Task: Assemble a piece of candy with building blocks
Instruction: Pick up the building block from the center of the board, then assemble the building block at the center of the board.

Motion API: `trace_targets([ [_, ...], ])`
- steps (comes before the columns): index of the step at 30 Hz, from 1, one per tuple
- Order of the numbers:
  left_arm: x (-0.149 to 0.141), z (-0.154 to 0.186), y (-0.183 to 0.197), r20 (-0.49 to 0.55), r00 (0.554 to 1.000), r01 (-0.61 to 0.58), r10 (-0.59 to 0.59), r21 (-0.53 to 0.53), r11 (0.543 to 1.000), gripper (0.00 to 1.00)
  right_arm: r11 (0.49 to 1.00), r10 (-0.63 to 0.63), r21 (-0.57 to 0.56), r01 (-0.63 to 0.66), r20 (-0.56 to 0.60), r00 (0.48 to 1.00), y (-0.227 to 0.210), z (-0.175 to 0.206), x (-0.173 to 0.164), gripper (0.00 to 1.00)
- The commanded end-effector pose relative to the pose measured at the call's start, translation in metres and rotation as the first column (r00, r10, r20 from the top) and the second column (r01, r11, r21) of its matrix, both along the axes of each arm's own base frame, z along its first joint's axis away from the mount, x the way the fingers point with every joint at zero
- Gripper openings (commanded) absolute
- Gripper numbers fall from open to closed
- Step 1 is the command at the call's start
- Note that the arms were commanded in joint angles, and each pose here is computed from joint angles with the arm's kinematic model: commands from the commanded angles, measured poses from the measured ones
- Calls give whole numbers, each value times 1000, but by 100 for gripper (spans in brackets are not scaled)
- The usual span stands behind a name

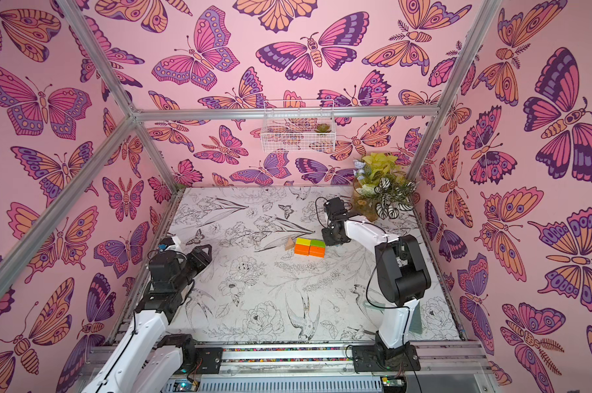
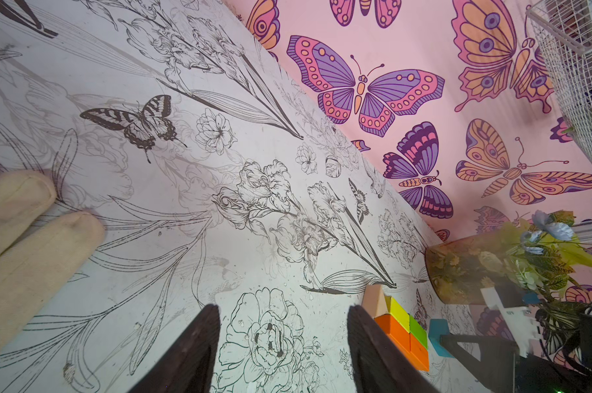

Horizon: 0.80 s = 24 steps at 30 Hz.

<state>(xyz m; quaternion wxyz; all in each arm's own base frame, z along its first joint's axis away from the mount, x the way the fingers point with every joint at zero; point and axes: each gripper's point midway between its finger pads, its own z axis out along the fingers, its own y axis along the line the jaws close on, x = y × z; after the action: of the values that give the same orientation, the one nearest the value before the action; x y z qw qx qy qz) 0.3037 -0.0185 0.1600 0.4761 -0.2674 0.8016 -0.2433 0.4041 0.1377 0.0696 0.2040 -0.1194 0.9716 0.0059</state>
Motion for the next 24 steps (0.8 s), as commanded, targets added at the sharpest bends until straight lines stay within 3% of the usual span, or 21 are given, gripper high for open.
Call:
trace_targets([
  [1,-2,-6,-2,-21,1000,11,-11,2,1000,63,997,-75,-14,75,-31,997,-10,3,-18,27],
  [10,-2,-6,-2,-20,1000,9,-10,-3,1000,63,990,-144,-6,144,-78,987,-12,-18,-37,27],
  [24,-2,-8,-2,-25,1000,9,-9,0,1000,63,967,-246,58,246,-8,969,-4,-14,-24,27],
])
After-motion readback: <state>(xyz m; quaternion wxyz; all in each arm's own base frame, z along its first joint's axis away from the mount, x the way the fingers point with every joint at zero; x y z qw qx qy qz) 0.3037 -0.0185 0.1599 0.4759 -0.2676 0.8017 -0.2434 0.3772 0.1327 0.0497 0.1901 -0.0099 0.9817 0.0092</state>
